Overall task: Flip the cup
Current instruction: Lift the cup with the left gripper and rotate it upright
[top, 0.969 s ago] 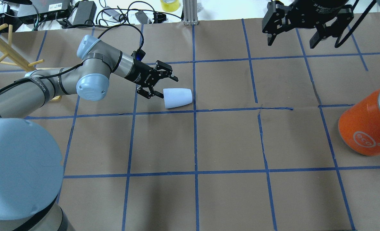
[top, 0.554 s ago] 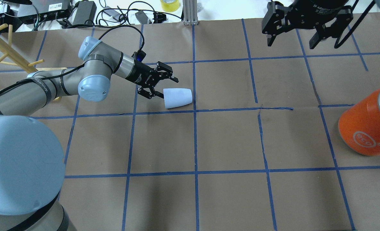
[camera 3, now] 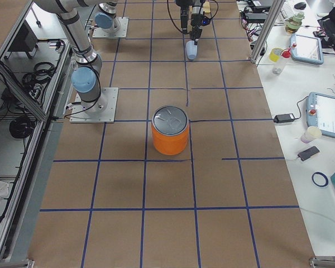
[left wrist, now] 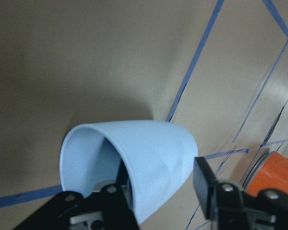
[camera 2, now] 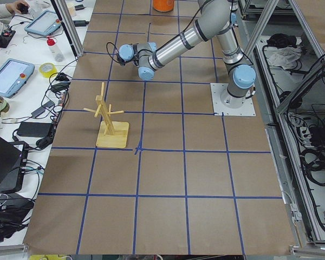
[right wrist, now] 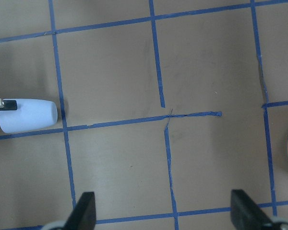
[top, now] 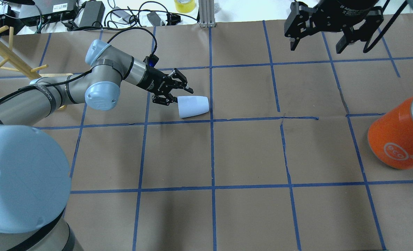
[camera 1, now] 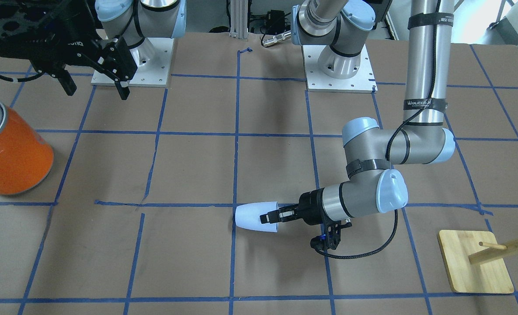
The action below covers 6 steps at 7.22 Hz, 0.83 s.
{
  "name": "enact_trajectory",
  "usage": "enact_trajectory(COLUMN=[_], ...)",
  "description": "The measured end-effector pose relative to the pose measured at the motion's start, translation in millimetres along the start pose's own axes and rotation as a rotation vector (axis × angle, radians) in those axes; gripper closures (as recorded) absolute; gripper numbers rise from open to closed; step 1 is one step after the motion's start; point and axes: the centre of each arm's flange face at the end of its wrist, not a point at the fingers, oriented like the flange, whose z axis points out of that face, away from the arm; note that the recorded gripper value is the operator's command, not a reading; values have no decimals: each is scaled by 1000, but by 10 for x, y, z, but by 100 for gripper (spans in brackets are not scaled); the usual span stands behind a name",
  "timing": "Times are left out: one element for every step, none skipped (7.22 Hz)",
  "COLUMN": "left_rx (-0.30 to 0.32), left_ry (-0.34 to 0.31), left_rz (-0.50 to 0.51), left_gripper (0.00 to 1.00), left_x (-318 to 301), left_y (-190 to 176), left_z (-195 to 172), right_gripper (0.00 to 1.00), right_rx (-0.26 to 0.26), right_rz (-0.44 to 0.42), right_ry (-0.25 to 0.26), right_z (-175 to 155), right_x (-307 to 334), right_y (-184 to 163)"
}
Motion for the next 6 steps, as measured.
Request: enact_trajectory(left_rx=[3,11,25,42,65,105], left_ry=[0,2,5,6,0,-32], left_rz=[-8,-24,-46,-66,-88,-96], left_gripper=[100,100,100,100,100,100], left_x=[17,62,133,218,318,419], left_y=[3,12,31,63,109,156], left_z=[-16,-62,-136,-221,-329,-468], right_gripper=[0,0,0,0,0,0], right_rx=[-1,-1,-1,-1,-1,-2], right_rz=[0,0,1,1,1,1], right_ry=[0,0,0,0,0,0], right_z=[3,6,6,6,7,9], right_x=[0,-1,-1,0,3,2], right_y=[-2,-3,-3,-4,-5,-7])
